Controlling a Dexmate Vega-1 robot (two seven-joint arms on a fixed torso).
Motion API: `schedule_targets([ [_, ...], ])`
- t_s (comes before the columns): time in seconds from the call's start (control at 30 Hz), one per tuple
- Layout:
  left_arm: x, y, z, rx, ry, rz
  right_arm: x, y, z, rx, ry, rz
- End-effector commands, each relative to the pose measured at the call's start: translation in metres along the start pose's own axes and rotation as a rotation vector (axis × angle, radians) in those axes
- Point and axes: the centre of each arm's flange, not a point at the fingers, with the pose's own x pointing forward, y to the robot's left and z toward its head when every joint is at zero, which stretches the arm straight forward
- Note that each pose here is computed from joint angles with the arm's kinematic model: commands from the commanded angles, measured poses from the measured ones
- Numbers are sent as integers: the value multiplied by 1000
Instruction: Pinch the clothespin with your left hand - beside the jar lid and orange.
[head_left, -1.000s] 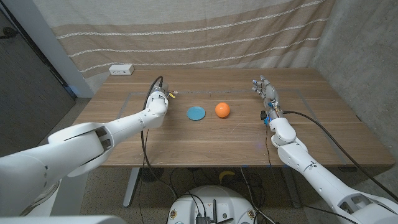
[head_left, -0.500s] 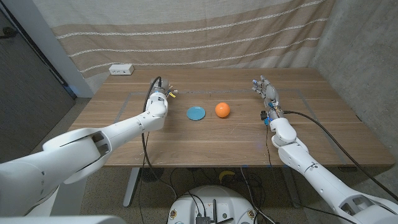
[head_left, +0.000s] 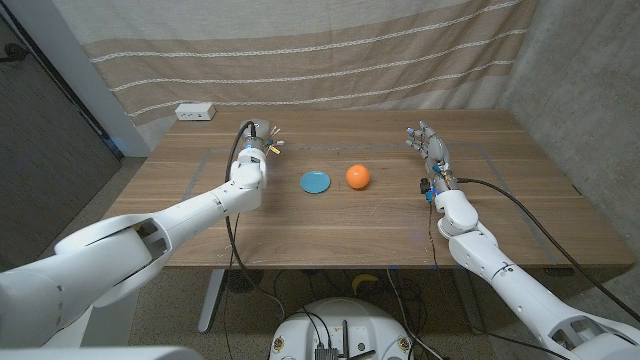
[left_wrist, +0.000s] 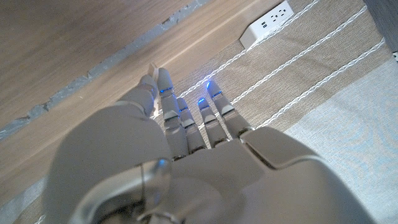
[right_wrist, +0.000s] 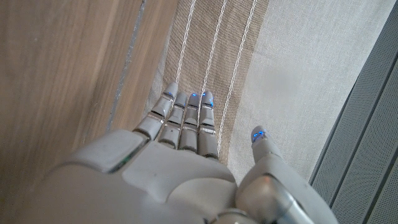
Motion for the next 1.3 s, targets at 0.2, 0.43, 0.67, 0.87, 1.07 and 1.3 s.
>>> schedule_targets([
  [0.2, -9, 17, -8, -207, -17, 94, -2, 0, 3, -4, -4, 7],
  [0.43, -12, 22, -10, -289, -31, 103, -2, 0, 5, -7, -7, 10],
  [0.67, -16, 26, -11, -368, -51, 112, -1, 1, 7, -7, -8, 11],
  [0.87, -19, 28, -12, -444, -63, 106, -1, 1, 7, -10, -8, 13],
  [1.07, -21, 30, -15, -528, -86, 92, -2, 1, 8, -10, -9, 13],
  [1.3, -25, 34, -19, -631, -127, 79, -5, 1, 8, -8, -11, 10],
])
